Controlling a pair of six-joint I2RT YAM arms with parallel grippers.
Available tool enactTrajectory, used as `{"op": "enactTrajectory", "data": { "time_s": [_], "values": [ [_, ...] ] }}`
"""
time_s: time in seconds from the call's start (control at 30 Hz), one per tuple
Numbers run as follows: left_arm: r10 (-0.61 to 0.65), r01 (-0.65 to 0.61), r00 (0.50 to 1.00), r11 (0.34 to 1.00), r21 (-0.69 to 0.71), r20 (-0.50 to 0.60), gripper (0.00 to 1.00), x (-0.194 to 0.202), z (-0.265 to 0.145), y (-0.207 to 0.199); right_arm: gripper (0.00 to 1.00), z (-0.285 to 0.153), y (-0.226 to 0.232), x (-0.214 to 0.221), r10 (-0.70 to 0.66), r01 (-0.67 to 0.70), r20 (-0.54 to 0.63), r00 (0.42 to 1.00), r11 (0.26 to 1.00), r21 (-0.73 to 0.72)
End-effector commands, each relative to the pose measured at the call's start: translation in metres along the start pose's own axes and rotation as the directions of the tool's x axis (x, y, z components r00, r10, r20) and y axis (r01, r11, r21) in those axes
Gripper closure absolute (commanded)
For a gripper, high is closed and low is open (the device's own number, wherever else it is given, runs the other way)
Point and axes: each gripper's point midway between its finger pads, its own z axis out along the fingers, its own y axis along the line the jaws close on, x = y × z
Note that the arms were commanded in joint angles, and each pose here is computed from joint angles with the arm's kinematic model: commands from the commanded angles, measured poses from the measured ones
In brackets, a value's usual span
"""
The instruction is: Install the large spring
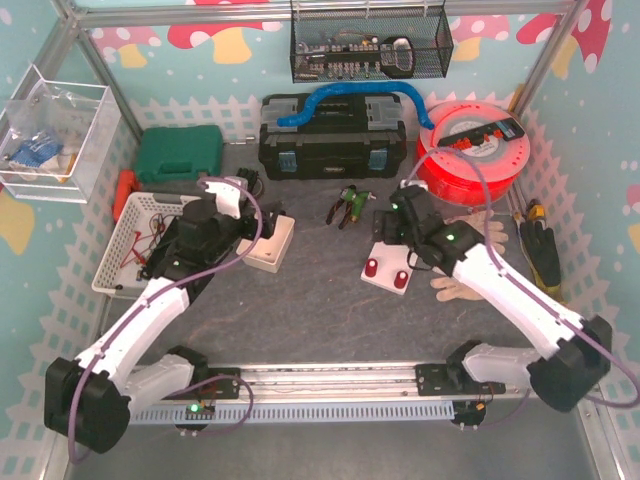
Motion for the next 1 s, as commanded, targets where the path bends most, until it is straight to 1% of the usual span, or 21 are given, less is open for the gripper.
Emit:
{"op": "enactTrajectory", "data": {
  "time_s": [0.0,0.1,0.13,0.2,0.27,0.3,0.33,0.43,0.53,0.6,0.73,0.83,0.87,0.9,0.97],
  "values": [
    [0.019,-0.008,0.988,0.997,-0.077,0.151,0.01,-0.032,-0.013,0.011,0.01,-0.037,-0.042,-0.059,-0.147,0.079,0.296,0.944,0.97,0.23],
    [0.11,-0.08,0.968,0.987,-0.137,0.226,0.01,-0.042,-0.018,0.019,0.01,-0.042,-0.061,-0.074,-0.325,0.155,0.419,0.848,0.908,0.389],
    [0.145,-0.106,0.96,0.98,-0.169,0.24,0.01,-0.042,-0.018,0.023,0.02,-0.039,-0.066,-0.073,-0.386,0.185,0.433,0.814,0.88,0.438],
    [0.207,-0.144,0.949,0.956,-0.254,0.24,0.01,-0.034,-0.015,0.039,0.02,-0.021,-0.084,-0.06,-0.458,0.222,0.408,0.79,0.834,0.506],
    [0.222,-0.134,0.952,0.922,-0.364,0.21,0.01,-0.021,-0.011,0.064,0.01,-0.006,-0.11,-0.053,-0.418,0.169,0.37,0.83,0.82,0.547],
    [0.218,-0.126,0.956,0.911,-0.392,0.199,0.01,-0.016,-0.008,0.074,0.02,0.002,-0.123,-0.049,-0.392,0.144,0.348,0.852,0.813,0.564],
    [0.216,-0.123,0.958,0.902,-0.413,0.187,0.01,-0.012,-0.005,0.083,0.01,0.009,-0.134,-0.046,-0.376,0.13,0.326,0.867,0.803,0.581],
    [0.216,-0.125,0.962,0.891,-0.438,0.165,0.01,-0.003,0.003,0.103,0.01,0.024,-0.153,-0.039,-0.355,0.115,0.31,0.882,0.799,0.59],
    [0.21,-0.131,0.967,0.895,-0.426,0.144,0.01,0.01,0.009,0.12,0.01,0.035,-0.166,-0.031,-0.334,0.092,0.355,0.873,0.828,0.553],
    [0.196,-0.122,0.97,0.902,-0.413,0.143,0.01,0.022,0.012,0.129,0.01,0.039,-0.178,-0.024,-0.314,0.064,0.377,0.871,0.834,0.548],
    [0.132,-0.057,0.982,0.89,-0.453,0.136,0.01,0.048,0.01,0.154,0.02,0.048,-0.202,-0.004,-0.244,-0.002,0.409,0.879,0.857,0.516],
    [0.093,-0.033,0.991,0.869,-0.494,0.099,0.01,0.074,0.01,0.173,0.01,0.054,-0.216,0.006,-0.197,-0.046,0.445,0.874,0.877,0.479],
    [0.088,-0.024,0.991,0.861,-0.508,0.102,0.01,0.075,0.01,0.178,0.02,0.056,-0.218,0.009,-0.189,-0.05,0.444,0.876,0.879,0.473],
    [0.11,-0.038,0.987,0.864,-0.502,0.114,0.01,0.069,0.01,0.178,0.02,0.056,-0.219,0.007,-0.188,-0.054,0.459,0.868,0.883,0.465],
    [0.149,-0.048,0.975,0.863,-0.502,0.162,0.01,0.062,0.006,0.177,0.01,0.056,-0.21,-0.001,-0.219,-0.015,0.492,0.843,0.904,0.427]
  ]
}}
